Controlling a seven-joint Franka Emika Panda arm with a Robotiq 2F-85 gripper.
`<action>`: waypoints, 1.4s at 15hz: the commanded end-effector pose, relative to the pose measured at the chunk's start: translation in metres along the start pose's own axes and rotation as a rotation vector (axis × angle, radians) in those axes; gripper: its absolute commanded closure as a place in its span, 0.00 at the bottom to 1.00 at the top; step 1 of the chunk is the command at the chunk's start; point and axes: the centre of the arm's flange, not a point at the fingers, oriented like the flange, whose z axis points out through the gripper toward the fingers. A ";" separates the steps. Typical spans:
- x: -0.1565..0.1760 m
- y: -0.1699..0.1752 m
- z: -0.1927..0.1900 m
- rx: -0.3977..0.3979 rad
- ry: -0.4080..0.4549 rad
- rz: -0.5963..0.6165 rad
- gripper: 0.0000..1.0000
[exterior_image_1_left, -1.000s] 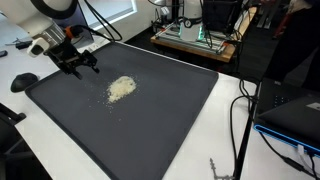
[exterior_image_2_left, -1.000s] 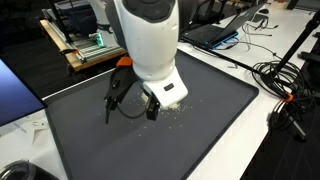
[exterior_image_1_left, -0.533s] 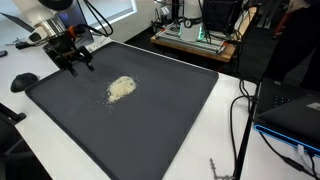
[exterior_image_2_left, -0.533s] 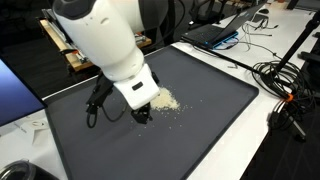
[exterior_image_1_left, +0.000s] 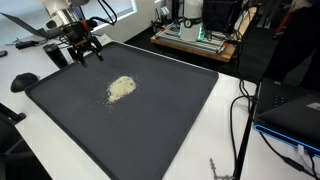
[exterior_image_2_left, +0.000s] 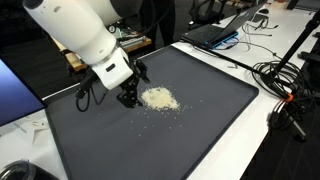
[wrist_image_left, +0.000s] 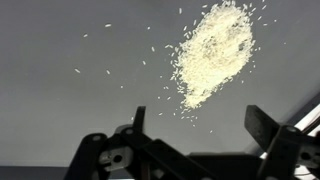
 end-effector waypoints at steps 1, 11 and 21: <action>-0.046 -0.062 0.006 -0.018 0.081 -0.015 0.00; -0.130 -0.128 0.037 -0.137 0.284 -0.025 0.00; -0.139 -0.138 0.044 -0.115 0.454 -0.014 0.00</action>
